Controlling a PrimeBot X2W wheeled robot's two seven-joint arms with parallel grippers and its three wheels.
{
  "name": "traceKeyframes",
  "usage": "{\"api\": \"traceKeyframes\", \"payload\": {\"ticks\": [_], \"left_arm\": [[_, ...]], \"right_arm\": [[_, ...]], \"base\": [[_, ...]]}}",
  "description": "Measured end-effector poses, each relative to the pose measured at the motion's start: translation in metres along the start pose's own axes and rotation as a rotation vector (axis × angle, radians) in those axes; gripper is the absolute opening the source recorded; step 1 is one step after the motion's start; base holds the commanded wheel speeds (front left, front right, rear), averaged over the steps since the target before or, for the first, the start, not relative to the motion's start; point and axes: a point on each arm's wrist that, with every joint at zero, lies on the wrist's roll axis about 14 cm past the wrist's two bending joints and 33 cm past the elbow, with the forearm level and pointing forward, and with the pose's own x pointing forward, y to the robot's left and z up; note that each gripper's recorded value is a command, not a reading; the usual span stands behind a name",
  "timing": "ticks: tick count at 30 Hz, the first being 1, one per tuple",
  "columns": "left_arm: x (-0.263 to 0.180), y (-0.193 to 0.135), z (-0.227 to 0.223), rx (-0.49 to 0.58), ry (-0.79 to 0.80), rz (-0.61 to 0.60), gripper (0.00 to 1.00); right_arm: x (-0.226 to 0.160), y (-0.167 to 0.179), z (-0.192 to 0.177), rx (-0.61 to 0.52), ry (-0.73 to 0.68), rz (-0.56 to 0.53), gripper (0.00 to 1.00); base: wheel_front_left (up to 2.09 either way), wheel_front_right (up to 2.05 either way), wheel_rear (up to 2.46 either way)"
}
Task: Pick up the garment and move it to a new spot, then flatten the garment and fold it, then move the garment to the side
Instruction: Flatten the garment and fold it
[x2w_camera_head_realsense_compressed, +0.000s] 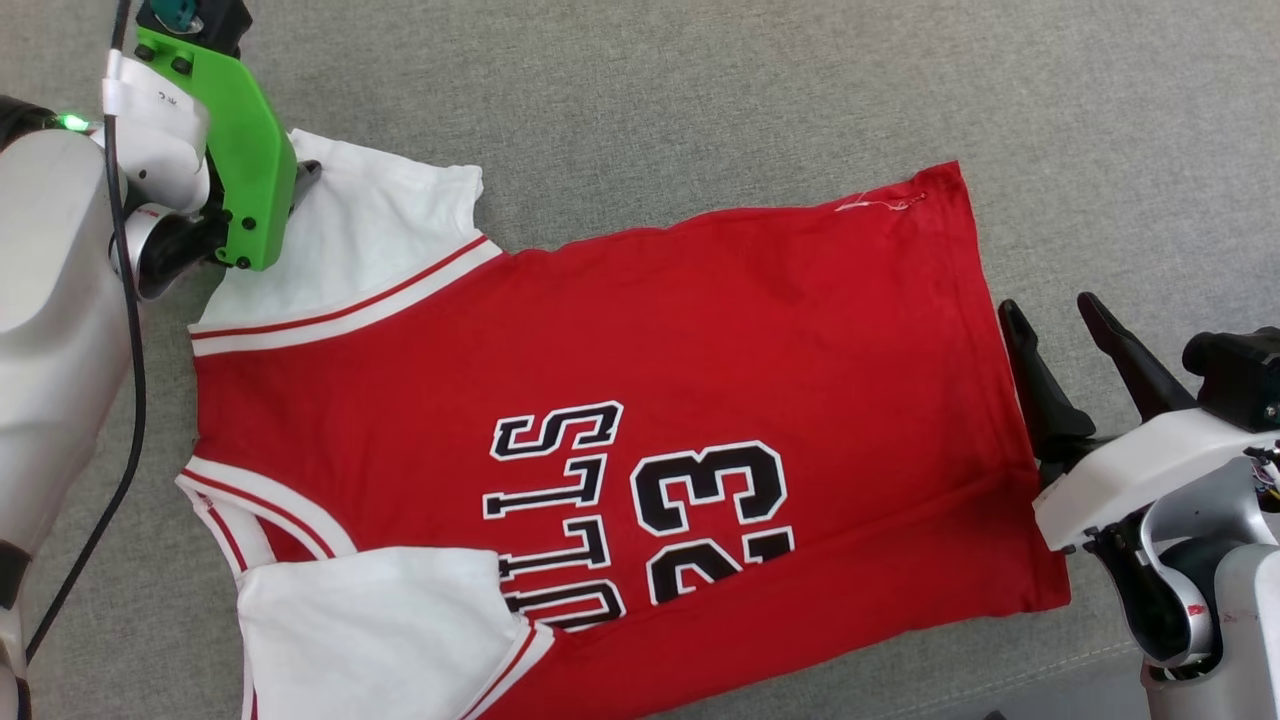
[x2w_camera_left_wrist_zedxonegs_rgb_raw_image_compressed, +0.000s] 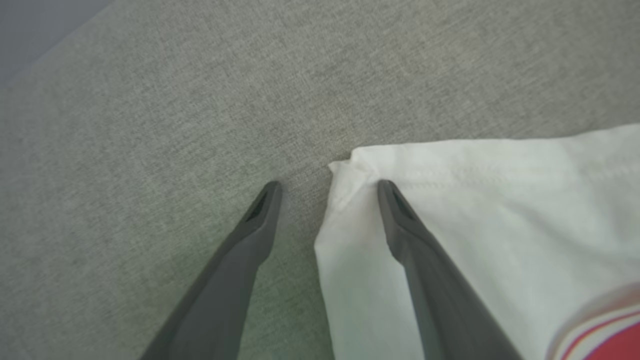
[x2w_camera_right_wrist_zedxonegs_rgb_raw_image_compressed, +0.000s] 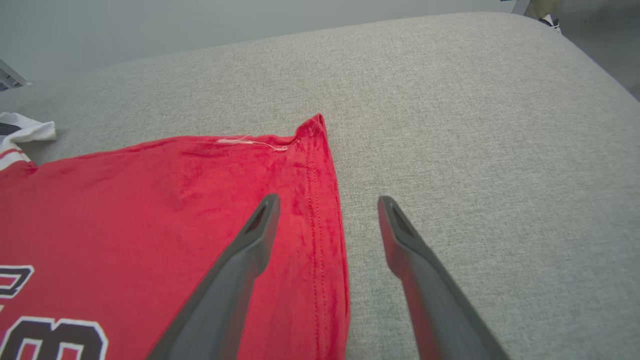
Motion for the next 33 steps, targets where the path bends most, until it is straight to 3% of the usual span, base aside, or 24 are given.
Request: {"api": "traceKeyframes", "payload": {"ticks": [1,2,3,4,10,19,33], "left_arm": [[0.002,0.001,0.000,-0.004,0.003,0.001,1.00],[0.003,0.002,-0.001,-0.008,0.009,0.001,0.56],[0.004,0.004,-0.002,-0.012,0.013,0.002,0.34],[0.006,0.004,-0.002,-0.017,0.017,0.003,0.00],[0.007,-0.002,-0.004,-0.070,0.029,-0.029,0.00],[-0.012,-0.011,0.010,-0.181,-0.106,-0.066,0.00],[-0.093,-0.025,0.016,-0.188,-0.295,-0.093,0.00]], "right_arm": [[0.000,0.000,-0.001,0.000,0.002,-0.001,1.00],[0.001,-0.001,-0.001,0.000,0.004,-0.003,1.00],[0.002,-0.001,-0.002,0.000,0.005,-0.004,1.00],[0.002,-0.001,-0.001,-0.001,0.005,-0.004,1.00],[0.005,0.000,-0.002,0.000,0.008,0.001,1.00],[-0.001,0.000,0.008,-0.006,-0.011,0.005,1.00],[0.001,-0.005,0.012,-0.089,0.175,0.053,1.00]], "base": [[0.00,0.00,0.00],[0.00,0.00,0.00],[0.00,0.00,0.00],[0.00,0.00,0.00],[0.00,0.00,0.00],[0.00,0.00,0.00],[0.00,0.00,0.00]]}}
